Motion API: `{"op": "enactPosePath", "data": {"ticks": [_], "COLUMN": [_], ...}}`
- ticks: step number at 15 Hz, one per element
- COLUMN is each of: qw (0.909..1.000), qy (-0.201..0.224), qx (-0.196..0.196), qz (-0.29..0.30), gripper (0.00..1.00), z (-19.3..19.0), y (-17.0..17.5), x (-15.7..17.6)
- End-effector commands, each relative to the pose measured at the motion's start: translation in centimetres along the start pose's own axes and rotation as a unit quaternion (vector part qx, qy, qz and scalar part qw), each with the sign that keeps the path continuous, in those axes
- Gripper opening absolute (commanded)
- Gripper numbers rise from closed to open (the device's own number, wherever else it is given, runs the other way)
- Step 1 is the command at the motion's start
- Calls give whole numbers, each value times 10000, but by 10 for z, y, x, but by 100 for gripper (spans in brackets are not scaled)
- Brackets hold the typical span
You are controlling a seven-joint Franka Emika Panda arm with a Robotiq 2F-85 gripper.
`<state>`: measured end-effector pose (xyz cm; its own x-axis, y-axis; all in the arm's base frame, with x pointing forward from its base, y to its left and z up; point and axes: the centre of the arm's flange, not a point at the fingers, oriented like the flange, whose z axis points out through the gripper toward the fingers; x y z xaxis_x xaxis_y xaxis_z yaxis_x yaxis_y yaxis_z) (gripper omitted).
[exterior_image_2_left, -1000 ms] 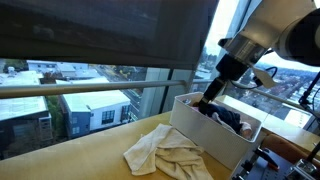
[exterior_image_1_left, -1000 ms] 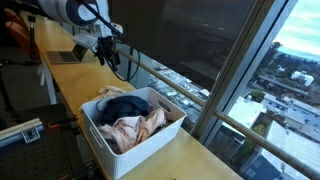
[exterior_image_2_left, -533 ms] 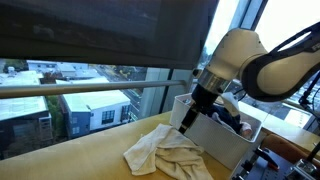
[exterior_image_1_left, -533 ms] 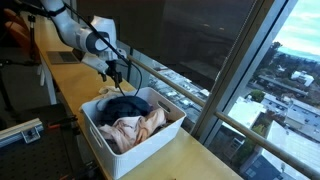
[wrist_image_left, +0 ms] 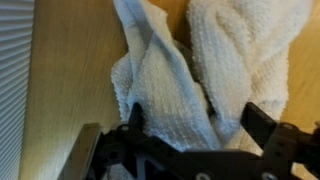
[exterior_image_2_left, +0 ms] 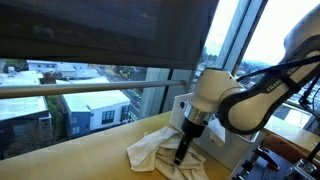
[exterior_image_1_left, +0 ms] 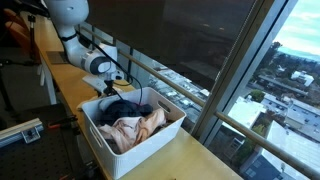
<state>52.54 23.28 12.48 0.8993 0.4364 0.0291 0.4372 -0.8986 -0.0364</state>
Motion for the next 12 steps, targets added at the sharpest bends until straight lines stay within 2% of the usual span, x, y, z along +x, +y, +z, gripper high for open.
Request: {"op": "enactPosePath", "data": {"ticks": [1,4,5,6,8,12], "qw": [9998,9995,9994,9994,9995,9998], "qy": [-171,-308,-311,-309,-276,-169], "qx": [62,115,117,118,108,65], "qz": [-39,34,66,84,96,122], "gripper": [100,100,95,74,70,38], "z": [30,42,43,41,30,-5], "y": [-7,0,2,2,1,0], "x": [-15,-22,-22,-23,-28,-37]}}
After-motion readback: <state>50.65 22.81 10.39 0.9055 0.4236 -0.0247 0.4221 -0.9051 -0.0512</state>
